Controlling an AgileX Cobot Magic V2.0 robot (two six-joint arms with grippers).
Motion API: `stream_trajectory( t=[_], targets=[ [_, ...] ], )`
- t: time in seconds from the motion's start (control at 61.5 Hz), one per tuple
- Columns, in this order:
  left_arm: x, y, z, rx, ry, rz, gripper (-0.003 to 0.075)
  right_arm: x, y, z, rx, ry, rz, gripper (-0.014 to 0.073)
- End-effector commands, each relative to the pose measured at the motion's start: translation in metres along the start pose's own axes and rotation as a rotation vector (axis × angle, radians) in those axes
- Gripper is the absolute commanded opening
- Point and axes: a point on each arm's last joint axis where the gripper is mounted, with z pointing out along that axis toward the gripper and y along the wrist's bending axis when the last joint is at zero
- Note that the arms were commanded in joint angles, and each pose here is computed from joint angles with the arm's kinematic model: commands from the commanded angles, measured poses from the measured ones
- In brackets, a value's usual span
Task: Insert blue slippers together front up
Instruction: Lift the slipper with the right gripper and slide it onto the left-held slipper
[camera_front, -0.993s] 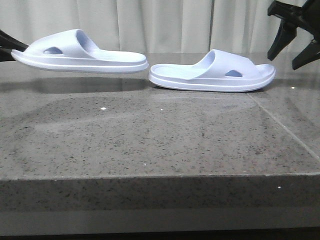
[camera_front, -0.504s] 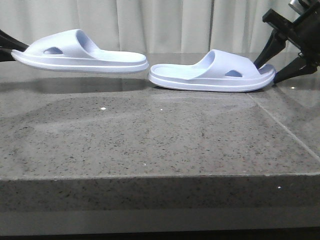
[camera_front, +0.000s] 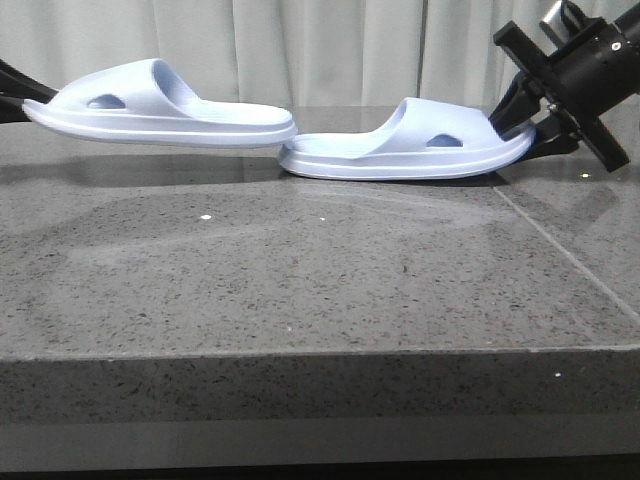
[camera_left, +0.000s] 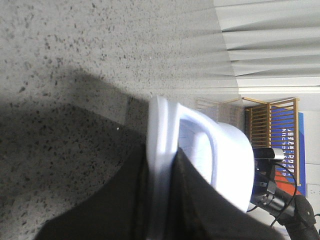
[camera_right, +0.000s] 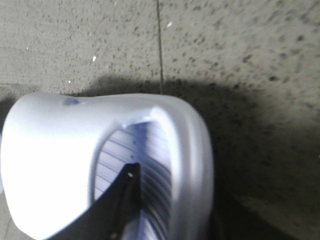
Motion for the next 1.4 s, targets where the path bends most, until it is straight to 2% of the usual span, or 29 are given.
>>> stream_trajectory(
  t=[0.0, 0.146, 0.163, 0.407, 0.716, 1.09, 1.383],
  targets=[
    [0.001, -0.030, -0.009, 0.127, 0.007, 0.024, -0.0020, -0.003, 0.022, -0.016, -0.066, -0.029, -0.035, 0.0107],
    [0.001, -0.030, -0.009, 0.127, 0.007, 0.024, -0.0020, -0.005, 0.018, -0.020, -0.067, -0.033, -0.024, -0.0120],
    [0.001, -0.030, -0.009, 0.127, 0.007, 0.024, -0.0020, -0.006, 0.017, -0.021, -0.068, -0.035, -0.021, -0.0122],
    [0.001, -0.030, -0.009, 0.127, 0.007, 0.024, -0.0020, -0.018, -0.004, -0.057, -0.109, -0.095, 0.042, -0.0118],
    [0.001, -0.031, -0.009, 0.130, 0.011, 0.025, -0.0020, -0.026, 0.007, -0.084, -0.424, -0.155, 0.074, -0.0118],
    [0.003, -0.032, -0.005, 0.134, 0.022, 0.027, -0.0020, -0.010, 0.044, -0.047, -0.473, -0.050, 0.029, -0.0118],
    [0.016, -0.045, 0.019, 0.171, 0.075, 0.033, -0.0020, 0.004, 0.053, -0.005, -0.481, 0.057, 0.038, -0.0117]
  ],
)
